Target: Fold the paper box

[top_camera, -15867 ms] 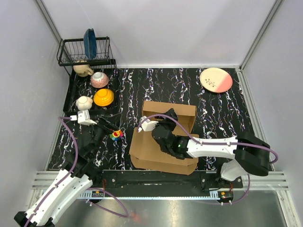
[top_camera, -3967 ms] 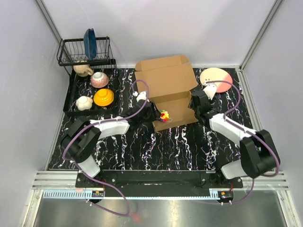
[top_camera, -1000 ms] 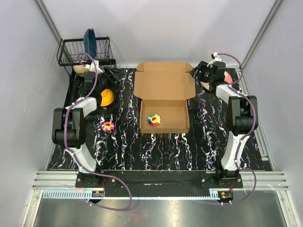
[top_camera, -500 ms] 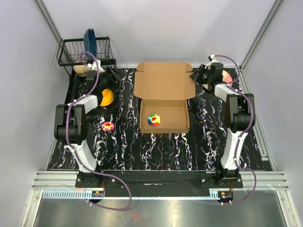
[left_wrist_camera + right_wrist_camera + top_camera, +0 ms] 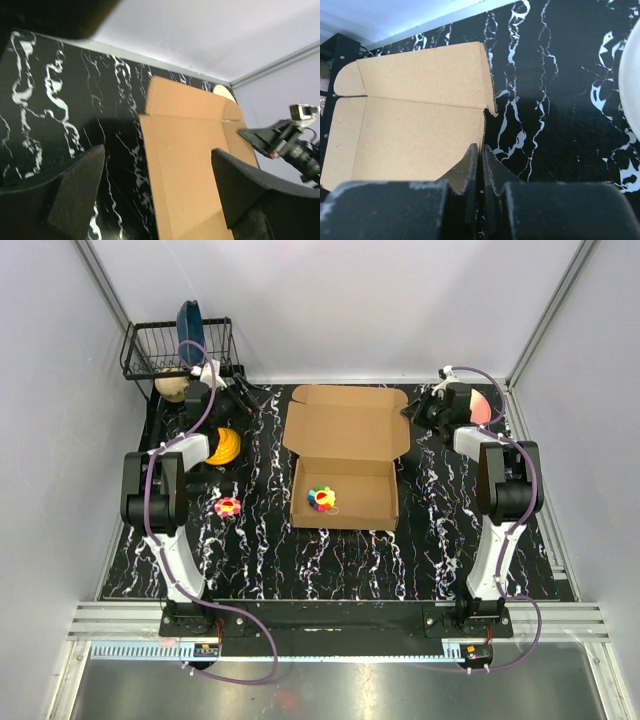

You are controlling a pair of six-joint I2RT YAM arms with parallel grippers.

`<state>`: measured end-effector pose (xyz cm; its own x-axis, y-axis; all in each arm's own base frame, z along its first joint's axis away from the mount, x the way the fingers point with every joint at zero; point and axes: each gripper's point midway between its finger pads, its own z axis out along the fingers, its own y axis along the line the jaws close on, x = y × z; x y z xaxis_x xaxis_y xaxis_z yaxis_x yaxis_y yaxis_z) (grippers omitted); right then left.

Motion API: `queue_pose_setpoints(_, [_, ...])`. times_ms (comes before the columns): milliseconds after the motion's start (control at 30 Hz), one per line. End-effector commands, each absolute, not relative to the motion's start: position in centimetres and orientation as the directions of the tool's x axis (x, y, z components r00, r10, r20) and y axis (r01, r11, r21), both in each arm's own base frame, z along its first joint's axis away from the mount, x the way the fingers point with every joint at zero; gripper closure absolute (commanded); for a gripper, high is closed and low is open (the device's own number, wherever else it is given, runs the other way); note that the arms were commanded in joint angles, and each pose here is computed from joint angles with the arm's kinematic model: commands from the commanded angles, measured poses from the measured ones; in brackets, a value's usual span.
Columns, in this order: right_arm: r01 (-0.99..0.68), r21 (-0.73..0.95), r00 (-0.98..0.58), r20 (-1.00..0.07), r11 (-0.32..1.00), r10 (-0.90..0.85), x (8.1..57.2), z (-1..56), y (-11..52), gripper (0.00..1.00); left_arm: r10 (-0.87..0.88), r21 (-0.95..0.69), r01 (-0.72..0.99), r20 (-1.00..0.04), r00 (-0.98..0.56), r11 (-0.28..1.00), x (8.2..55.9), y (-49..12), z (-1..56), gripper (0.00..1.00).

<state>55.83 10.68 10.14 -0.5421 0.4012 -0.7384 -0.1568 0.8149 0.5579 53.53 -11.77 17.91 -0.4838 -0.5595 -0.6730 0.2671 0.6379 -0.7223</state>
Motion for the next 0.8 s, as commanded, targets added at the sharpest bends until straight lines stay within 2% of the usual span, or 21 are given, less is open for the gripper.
queue_pose_setpoints(0, [-0.289,0.53,-0.444,-0.812,0.797,0.379,55.9,15.1,11.7,0.92,-0.495,-0.673,0.357,-0.728,-0.475,0.648,54.9,-12.6,18.8,0.09])
queue_pose_setpoints(267, [-0.341,0.543,-0.391,-0.824,0.767,0.41,54.1,17.6,12.6,1.0,-0.441,-0.663,0.367,-0.726,-0.528,0.653,54.0,-15.0,16.9,0.12])
queue_pose_setpoints(467, [-0.36,0.514,-0.37,-0.845,0.778,0.387,52.5,19.1,13.6,1.0,-0.406,-0.614,0.388,-0.768,-0.496,0.687,52.3,-15.7,17.7,0.12])
queue_pose_setpoints(767, [-0.317,0.526,-0.354,-0.838,0.789,0.416,50.0,19.5,12.8,1.0,-0.463,-0.642,0.365,-0.753,-0.468,0.675,48.9,-15.2,18.7,0.12])
